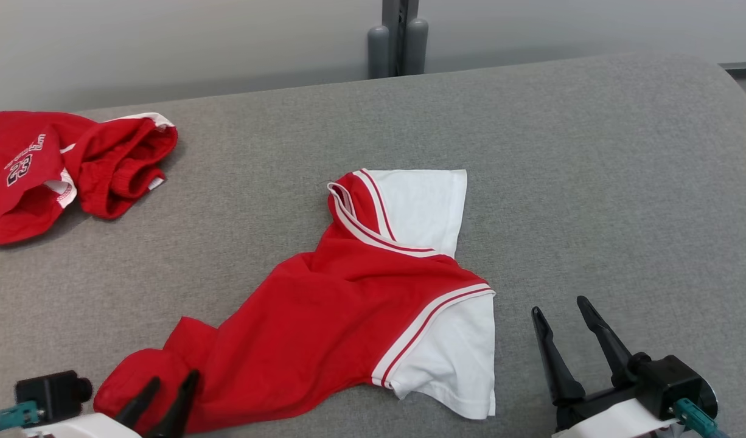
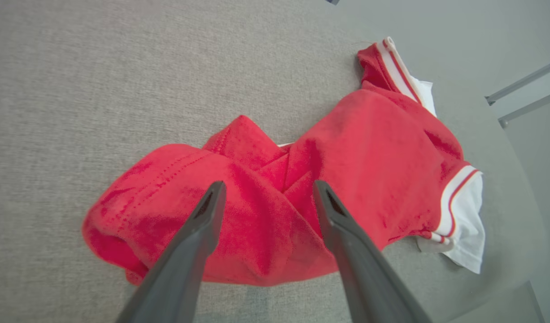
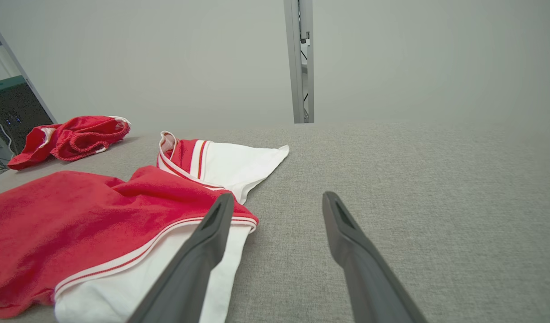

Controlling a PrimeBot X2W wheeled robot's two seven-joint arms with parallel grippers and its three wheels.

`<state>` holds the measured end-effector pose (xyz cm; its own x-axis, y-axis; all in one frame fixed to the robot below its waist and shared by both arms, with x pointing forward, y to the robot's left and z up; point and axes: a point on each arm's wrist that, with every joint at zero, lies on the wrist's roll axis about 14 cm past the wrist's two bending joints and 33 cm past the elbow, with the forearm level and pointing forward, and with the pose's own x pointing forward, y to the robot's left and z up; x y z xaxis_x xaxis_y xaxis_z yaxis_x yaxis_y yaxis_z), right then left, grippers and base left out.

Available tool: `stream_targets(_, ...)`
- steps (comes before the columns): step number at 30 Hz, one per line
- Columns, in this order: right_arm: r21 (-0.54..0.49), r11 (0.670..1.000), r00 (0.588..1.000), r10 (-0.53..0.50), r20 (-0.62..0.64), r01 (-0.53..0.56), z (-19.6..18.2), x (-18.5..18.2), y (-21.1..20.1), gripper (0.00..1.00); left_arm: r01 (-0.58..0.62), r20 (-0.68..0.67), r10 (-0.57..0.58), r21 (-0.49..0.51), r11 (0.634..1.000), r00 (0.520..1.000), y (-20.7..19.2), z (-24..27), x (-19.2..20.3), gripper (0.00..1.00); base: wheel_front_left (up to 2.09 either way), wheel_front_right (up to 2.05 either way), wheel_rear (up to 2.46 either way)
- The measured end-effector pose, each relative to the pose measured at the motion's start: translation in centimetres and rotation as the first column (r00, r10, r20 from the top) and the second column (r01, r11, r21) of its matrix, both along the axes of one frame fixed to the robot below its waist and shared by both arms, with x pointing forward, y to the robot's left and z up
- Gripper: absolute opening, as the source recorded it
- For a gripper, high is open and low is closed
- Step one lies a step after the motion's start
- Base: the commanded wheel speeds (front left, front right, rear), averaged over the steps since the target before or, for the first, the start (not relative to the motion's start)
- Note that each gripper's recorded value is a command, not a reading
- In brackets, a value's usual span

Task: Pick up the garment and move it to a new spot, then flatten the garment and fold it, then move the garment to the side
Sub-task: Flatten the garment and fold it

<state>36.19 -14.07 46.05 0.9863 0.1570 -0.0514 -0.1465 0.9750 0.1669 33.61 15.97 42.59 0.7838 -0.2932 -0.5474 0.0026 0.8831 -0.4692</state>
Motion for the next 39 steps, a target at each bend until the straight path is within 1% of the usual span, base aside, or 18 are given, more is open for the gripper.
stream_targets(3, 0.0, 1.0, 1.0, -0.023, -0.008, 0.023, -0.2, -0.2, -0.7, 1.0, 0.084, -0.06, -0.086, -0.025, 0.996, 0.995, -2.1, -0.9, -0.8, 1.0, 0.0, 0.0, 0.0)
stream_targets(5, 0.001, 0.999, 0.999, -0.035, -0.014, 0.035, -0.4, -0.3, -1.1, 1.0, 0.104, -0.095, -0.105, -0.015, 0.994, 0.99, -2.4, -1.7, -0.9, 1.0, 0.0, 0.0, 0.0)
stream_targets(6, 0.001, 0.999, 0.999, -0.038, -0.016, 0.038, -0.4, -0.3, -1.2, 1.0, 0.11, -0.116, -0.11, -0.008, 0.994, 0.987, -2.3, -2.2, -1.0, 0.96, 0.0, 0.0, 0.0)
stream_targets(7, 0.001, 0.999, 0.999, -0.04, -0.016, 0.04, -0.4, -0.2, -1.2, 1.0, 0.119, -0.146, -0.117, 0.007, 0.993, 0.982, -2.2, -3.0, -1.2, 0.49, 0.0, 0.0, 0.0)
stream_targets(8, 0.002, 0.999, 0.999, -0.043, -0.014, 0.043, -0.4, -0.2, -1.3, 1.0, 0.119, -0.162, -0.115, 0.014, 0.993, 0.98, -2.2, -3.5, -1.1, 0.07, 0.0, 0.0, 0.0)
stream_targets(9, 0.001, 0.999, 0.999, -0.046, -0.014, 0.046, -0.3, -0.1, -1.4, 1.0, 0.115, -0.177, -0.109, 0.023, 0.993, 0.978, -2.0, -4.0, -1.1, 0.0, 0.0, 0.0, 0.0)
stream_targets(11, 0.004, 0.999, 0.998, -0.054, -0.016, 0.054, -0.4, -0.2, -1.6, 1.0, 0.128, -0.197, -0.118, 0.04, 0.991, 0.973, -2.0, -4.8, -1.0, 0.0, 0.0, 0.0, 0.0)
stream_targets(15, 0.0, 0.997, 0.997, -0.071, -0.01, 0.071, -0.2, -0.2, -2.2, 1.0, 0.131, -0.175, -0.126, 0.02, 0.991, 0.976, -2.6, -4.8, -0.1, 0.0, 0.0, 0.0, 0.0)
stream_targets(19, -0.002, 0.997, 0.997, -0.082, -0.007, 0.082, -0.1, -0.3, -2.6, 1.0, 0.023, -0.035, -0.022, 0.026, 0.999, 0.999, -1.3, -2.7, 3.4, 0.0, 0.0, 0.0, 0.0)
stream_targets(21, -0.002, 0.997, 0.996, -0.083, -0.007, 0.083, -0.1, -0.3, -2.6, 1.0, -0.03, 0.018, 0.029, 0.039, 0.999, 0.999, -0.4, -1.9, 4.7, 0.0, 0.0, 0.0, 0.0)
stream_targets(24, -0.004, 0.997, 0.997, -0.077, -0.01, 0.077, -0.2, -0.2, -2.4, 1.0, -0.078, 0.074, 0.074, 0.055, 0.995, 0.995, 0.4, -1.1, 6.3, 0.0, 0.0, 0.0, 0.0)
stream_targets(28, -0.008, 0.998, 0.998, -0.069, -0.012, 0.069, -0.3, 0.1, -2.2, 1.0, -0.111, 0.099, 0.106, 0.056, 0.992, 0.989, 0.6, -0.9, 8.2, 0.0, 0.0, 0.0, 0.0)
stream_targets(31, -0.011, 0.998, 0.998, -0.066, -0.007, 0.066, -0.2, 0.4, -2.2, 1.0, -0.12, 0.084, 0.114, 0.06, 0.991, 0.99, 0.4, -1.7, 8.9, 0.0, 0.0, 0.0, 0.0)
stream_targets(32, -0.013, 0.998, 0.998, -0.066, -0.01, 0.066, -0.3, 0.4, -2.2, 1.0, -0.119, 0.065, 0.116, 0.053, 0.991, 0.991, 0.0, -2.3, 8.9, 0.2, 0.0, 0.0, 0.0)
stream_targets(33, -0.015, 0.998, 0.998, -0.065, -0.012, 0.065, -0.4, 0.4, -2.2, 1.0, -0.116, 0.052, 0.114, 0.054, 0.992, 0.992, -0.1, -2.9, 8.8, 1.0, 0.0, 0.0, 0.0)
stream_targets(37, -0.02, 0.997, 0.997, -0.081, -0.015, 0.081, -0.4, 0.2, -2.7, 1.0, -0.154, 0.107, 0.147, 0.055, 0.987, 0.983, 0.8, -2.5, 9.7, 1.0, 0.0, 0.0, 0.0)
stream_targets(38, -0.021, 0.996, 0.996, -0.084, -0.014, 0.083, -0.4, 0.1, -2.8, 1.0, -0.175, 0.131, 0.166, 0.058, 0.983, 0.977, 1.5, -2.1, 9.8, 1.0, 0.0, 0.0, 0.0)
stream_targets(39, -0.021, 0.996, 0.996, -0.088, -0.02, 0.088, -0.5, -0.2, -2.9, 1.0, -0.238, 0.162, 0.225, 0.065, 0.969, 0.961, 3.4, -1.6, 9.6, 1.0, 0.0, 0.0, 0.0)
